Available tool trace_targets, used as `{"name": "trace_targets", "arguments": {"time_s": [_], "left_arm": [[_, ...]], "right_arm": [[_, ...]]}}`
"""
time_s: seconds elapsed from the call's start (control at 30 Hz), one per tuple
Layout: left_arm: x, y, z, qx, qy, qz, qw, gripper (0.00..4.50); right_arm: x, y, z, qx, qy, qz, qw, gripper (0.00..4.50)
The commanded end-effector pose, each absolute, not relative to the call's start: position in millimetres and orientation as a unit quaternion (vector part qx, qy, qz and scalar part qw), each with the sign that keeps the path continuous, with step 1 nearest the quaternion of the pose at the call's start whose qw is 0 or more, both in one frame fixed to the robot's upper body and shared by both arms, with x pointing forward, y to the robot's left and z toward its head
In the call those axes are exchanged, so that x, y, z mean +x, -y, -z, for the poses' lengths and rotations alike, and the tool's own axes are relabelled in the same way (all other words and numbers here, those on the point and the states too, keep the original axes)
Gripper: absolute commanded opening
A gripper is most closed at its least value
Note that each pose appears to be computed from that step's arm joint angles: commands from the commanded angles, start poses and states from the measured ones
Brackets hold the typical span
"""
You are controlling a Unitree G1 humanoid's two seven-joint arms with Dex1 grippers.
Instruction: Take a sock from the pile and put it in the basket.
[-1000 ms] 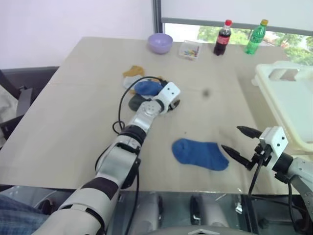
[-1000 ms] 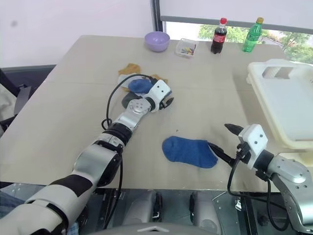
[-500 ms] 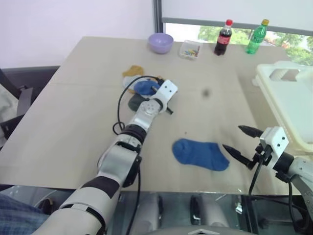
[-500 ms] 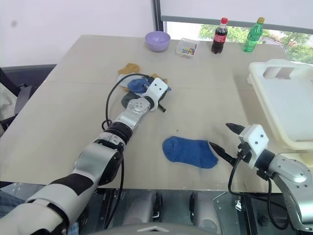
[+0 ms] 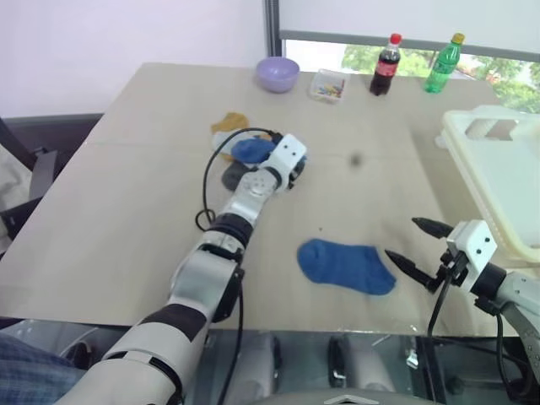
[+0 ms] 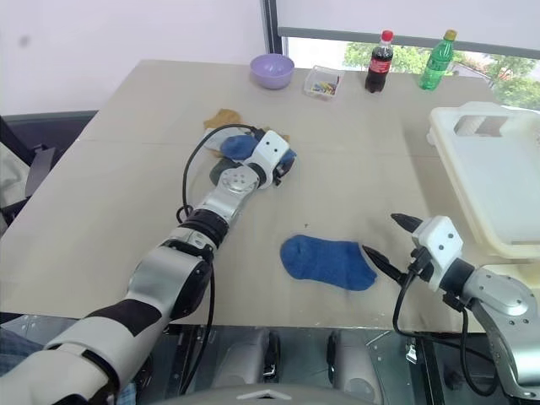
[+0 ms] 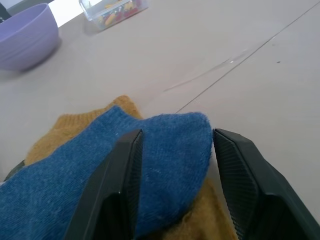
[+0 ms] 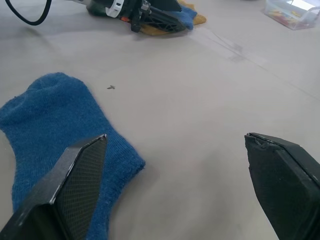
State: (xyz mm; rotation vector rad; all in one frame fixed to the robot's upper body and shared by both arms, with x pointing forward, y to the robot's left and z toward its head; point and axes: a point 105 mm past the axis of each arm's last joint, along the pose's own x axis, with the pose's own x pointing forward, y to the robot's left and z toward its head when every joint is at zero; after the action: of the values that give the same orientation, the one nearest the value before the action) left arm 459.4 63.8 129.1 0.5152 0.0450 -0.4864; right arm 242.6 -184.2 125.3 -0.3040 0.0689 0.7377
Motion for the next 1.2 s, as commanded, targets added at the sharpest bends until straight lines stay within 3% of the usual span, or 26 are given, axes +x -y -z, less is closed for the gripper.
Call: {"name": "trace_targets", "arguments": {"time_s": [0.03, 0.13, 0.2, 0.23, 0.57, 0.83, 0.97, 1.2], "left_arm": [[462, -58, -146, 0.254, 0.007, 0.236, 0.938, 2.15], [462, -59, -148, 0.252, 0.011, 0.233, 0.939, 1.13], [463, -60, -149, 0.252, 0.012, 0.231, 0.94, 0.2], [463, -60, -149, 0.252, 0.012, 0.23, 0.94, 0.1], [458, -53, -167, 0.242, 0.034, 0.263, 0.933, 0.1], [391, -13, -160, 0.217, -0.031, 0.446, 0.868, 0.1], [339, 37, -129, 0.17, -0.094, 0.54, 0.819, 0.1], [317, 69, -120, 0.12, -0.115, 0.567, 0.807, 0.1]], "right_arm": [[241, 187, -132, -0.159, -0.017, -0.353, 0.922, 4.5], [241, 188, -132, -0.16, -0.017, -0.35, 0.923, 4.5], [241, 188, -131, -0.16, -0.017, -0.349, 0.923, 4.5], [241, 188, -131, -0.16, -0.016, -0.348, 0.924, 4.5], [241, 187, -129, -0.164, -0.015, -0.347, 0.923, 4.5], [244, 195, -140, -0.184, -0.01, -0.327, 0.927, 4.5], [251, 214, -131, -0.214, -0.046, -0.282, 0.934, 4.5], [247, 225, -121, -0.168, -0.135, -0.254, 0.943, 4.5]]}}
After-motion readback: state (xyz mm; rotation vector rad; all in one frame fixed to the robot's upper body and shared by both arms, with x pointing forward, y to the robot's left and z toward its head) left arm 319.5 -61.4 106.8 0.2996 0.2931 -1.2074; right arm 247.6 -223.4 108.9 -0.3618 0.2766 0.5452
